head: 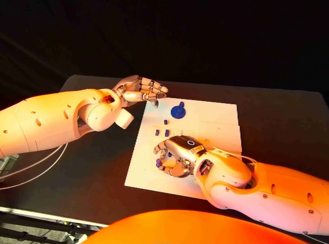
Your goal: Assemble the parts on the task board
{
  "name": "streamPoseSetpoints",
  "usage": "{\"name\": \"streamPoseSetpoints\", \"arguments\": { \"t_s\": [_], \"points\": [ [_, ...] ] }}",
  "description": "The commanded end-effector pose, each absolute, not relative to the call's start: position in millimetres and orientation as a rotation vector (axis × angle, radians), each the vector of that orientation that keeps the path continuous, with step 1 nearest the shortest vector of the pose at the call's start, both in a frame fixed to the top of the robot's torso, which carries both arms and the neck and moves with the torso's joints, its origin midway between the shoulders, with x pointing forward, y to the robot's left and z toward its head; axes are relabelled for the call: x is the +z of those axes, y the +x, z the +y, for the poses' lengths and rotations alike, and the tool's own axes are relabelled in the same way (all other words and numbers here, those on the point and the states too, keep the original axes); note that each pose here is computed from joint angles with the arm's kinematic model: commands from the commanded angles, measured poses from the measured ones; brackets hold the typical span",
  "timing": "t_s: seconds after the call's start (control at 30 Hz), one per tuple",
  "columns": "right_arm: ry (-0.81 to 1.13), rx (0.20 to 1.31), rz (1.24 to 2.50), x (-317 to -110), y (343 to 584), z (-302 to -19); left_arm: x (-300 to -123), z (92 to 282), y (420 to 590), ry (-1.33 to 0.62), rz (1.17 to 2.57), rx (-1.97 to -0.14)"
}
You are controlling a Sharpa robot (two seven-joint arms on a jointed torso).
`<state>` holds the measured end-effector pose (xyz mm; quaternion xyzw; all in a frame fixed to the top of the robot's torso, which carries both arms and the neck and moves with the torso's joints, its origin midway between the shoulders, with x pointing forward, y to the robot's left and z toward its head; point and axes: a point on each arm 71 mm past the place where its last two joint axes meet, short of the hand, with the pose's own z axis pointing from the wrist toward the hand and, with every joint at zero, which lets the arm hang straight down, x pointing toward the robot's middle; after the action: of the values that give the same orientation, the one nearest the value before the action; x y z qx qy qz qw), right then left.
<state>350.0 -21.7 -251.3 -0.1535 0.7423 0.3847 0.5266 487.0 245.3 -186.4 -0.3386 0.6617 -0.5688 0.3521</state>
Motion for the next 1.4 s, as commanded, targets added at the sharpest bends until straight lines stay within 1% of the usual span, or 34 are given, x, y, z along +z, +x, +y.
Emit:
{"name": "streamPoseSetpoints", "arguments": {
  "t_s": [0.03, 0.27, 0.43, 0.53, 0.6, 0.7, 0.77, 0.9, 1.0, 1.13, 1.23, 1.4],
  "points": [
    [-0.314, 0.933, 1.739, -248, 350, -24, -185.9, 243.0, 486.2, -0.870, 1.723, -1.496],
    [-0.211, 0.994, 1.663, -236, 346, -38, -186.1, 243.3, 486.3, -0.870, 1.725, -1.496],
    [-0.106, 1.040, 1.620, -222, 348, -62, -186.0, 243.1, 486.2, -0.869, 1.723, -1.498],
    [-0.014, 1.044, 1.679, -215, 357, -87, -185.6, 243.2, 486.1, -0.869, 1.715, -1.501],
    [0.094, 1.031, 1.770, -214, 366, -109, -185.5, 243.8, 486.3, -0.871, 1.707, -1.502],
    [0.251, 0.999, 1.863, -210, 377, -143, -185.5, 245.1, 486.4, -0.874, 1.695, -1.501],
    [0.315, 0.978, 1.888, -208, 380, -161, -185.7, 245.7, 486.3, -0.876, 1.690, -1.500],
    [0.422, 0.924, 1.924, -207, 382, -198, -186.1, 246.8, 485.8, -0.876, 1.684, -1.505],
    [0.456, 0.852, 1.952, -209, 378, -223, -186.5, 246.5, 484.8, -0.875, 1.681, -1.514],
    [0.442, 0.739, 1.985, -215, 369, -242, -186.6, 245.3, 483.4, -0.874, 1.679, -1.522],
    [0.452, 0.666, 2.015, -220, 364, -249, -186.4, 244.5, 482.7, -0.872, 1.678, -1.526],
    [0.478, 0.586, 2.053, -235, 355, -251, -186.0, 243.8, 481.5, -0.870, 1.677, -1.532]
  ]
}}
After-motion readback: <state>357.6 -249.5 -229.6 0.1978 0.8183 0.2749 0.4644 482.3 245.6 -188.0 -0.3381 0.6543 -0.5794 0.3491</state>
